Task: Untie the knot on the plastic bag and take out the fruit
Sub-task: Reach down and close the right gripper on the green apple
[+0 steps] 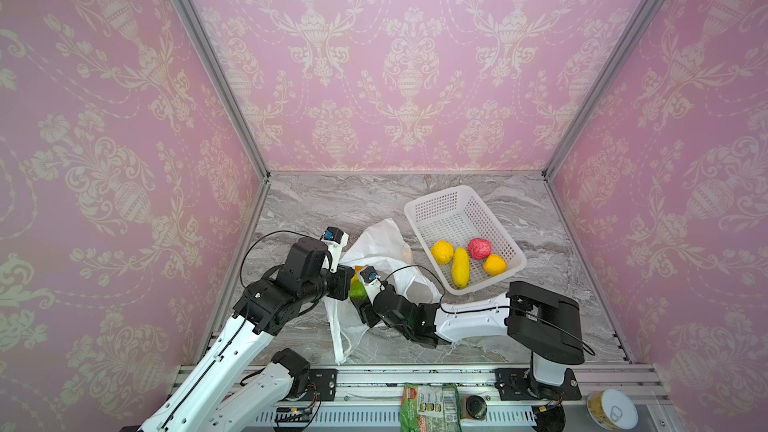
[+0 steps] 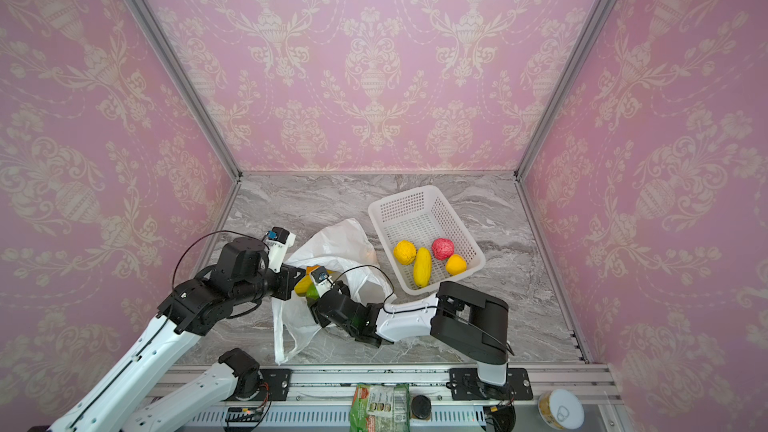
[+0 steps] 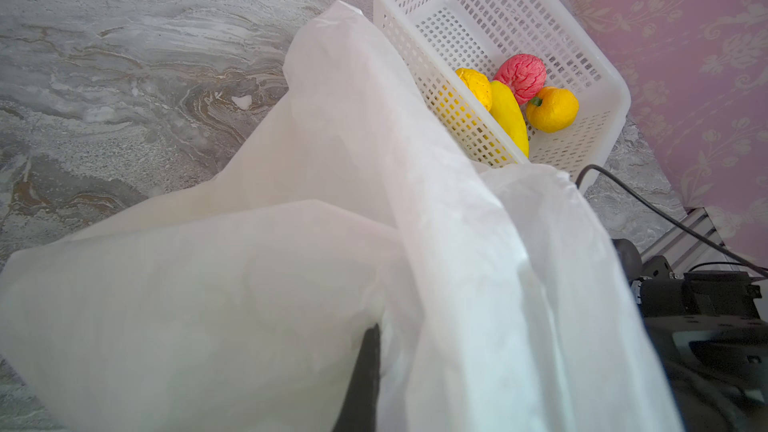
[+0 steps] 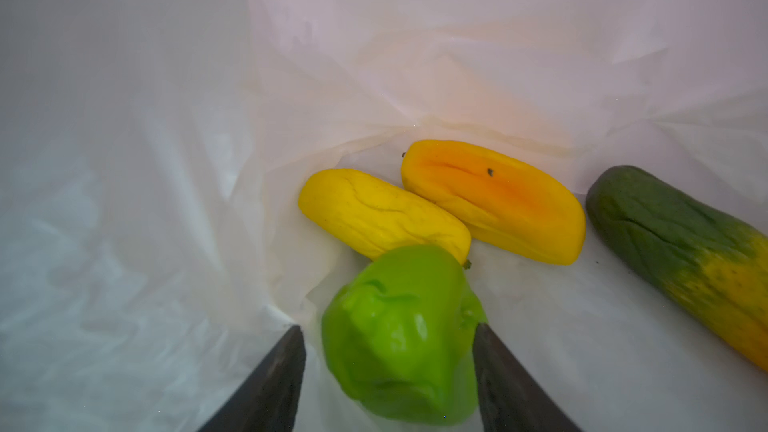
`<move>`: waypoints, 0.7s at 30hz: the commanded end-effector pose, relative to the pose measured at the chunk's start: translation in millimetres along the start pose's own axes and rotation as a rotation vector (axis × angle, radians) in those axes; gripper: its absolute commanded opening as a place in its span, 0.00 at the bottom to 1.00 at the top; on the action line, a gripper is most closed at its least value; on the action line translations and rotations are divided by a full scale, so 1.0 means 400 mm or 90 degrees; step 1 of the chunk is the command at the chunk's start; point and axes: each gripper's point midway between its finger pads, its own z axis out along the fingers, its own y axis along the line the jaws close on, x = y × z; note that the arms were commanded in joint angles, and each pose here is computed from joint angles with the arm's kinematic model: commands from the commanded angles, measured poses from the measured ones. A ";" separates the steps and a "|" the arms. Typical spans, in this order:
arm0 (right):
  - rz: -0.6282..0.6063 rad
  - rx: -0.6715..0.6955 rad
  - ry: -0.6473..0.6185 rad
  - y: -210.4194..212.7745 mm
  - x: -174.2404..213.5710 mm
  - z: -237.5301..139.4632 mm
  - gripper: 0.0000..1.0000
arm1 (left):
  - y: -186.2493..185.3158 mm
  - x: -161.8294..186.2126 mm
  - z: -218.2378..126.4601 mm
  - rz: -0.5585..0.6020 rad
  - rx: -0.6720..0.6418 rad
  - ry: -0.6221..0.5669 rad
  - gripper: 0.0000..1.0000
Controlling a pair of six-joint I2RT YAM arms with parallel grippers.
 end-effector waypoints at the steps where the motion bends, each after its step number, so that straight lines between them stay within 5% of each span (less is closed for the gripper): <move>1: 0.011 0.046 0.006 -0.023 0.010 0.022 0.59 | 0.007 0.010 -0.002 -0.008 -0.005 0.006 0.00; 5: 0.007 0.058 0.016 -0.030 0.033 0.039 0.59 | 0.005 0.012 0.002 -0.009 -0.003 0.012 0.00; 10: 0.006 0.092 0.048 -0.043 0.062 0.062 0.85 | 0.004 0.009 -0.006 -0.008 -0.001 0.002 0.00; 14: -0.001 0.142 0.058 -0.078 0.083 0.068 0.95 | 0.003 0.013 0.001 -0.009 0.001 0.013 0.00; 21: 0.006 0.196 0.088 -0.131 0.122 0.081 0.93 | 0.003 0.008 -0.007 -0.009 0.001 0.001 0.00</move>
